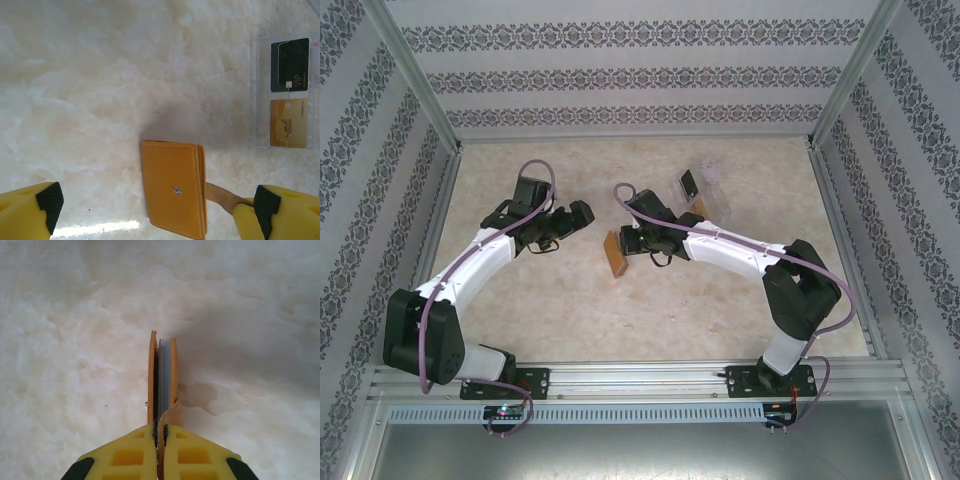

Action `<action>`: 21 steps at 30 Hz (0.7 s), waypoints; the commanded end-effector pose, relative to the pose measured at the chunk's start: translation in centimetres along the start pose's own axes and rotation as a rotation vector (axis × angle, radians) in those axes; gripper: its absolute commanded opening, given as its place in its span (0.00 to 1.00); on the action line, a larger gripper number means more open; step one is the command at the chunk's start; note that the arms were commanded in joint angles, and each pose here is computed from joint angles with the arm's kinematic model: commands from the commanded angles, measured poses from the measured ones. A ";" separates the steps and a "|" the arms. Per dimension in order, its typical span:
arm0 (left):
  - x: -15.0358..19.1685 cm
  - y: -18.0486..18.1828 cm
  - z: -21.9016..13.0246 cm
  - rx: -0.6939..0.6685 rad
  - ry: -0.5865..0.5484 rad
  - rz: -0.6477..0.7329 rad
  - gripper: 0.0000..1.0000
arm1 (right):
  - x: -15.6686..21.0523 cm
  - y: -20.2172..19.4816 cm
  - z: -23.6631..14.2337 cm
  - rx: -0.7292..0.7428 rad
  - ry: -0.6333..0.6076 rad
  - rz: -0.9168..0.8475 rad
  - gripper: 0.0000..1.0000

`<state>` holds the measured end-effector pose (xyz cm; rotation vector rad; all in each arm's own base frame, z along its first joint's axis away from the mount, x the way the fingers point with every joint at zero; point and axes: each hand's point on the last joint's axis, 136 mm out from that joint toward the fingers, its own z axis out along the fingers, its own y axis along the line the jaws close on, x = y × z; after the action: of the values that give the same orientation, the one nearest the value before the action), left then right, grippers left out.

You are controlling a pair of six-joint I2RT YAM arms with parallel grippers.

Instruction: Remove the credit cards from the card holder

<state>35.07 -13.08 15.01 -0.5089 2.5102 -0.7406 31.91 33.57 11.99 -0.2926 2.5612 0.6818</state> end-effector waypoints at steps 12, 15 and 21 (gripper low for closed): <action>-0.6 0.3 0.2 0.045 0.011 -0.143 0.99 | -0.5 4.4 0.7 -0.038 -0.040 0.003 0.08; -0.4 -0.5 1.0 0.098 0.035 -0.154 0.99 | -0.2 2.9 0.5 0.008 -0.040 0.028 0.07; 0.8 -0.3 3.0 0.124 0.121 -0.163 1.00 | 0.3 -1.0 -0.3 0.089 -0.058 0.093 0.08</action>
<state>35.72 -14.45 13.24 -0.6435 2.5353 -0.9422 31.32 35.17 12.01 -0.2250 2.5456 0.6777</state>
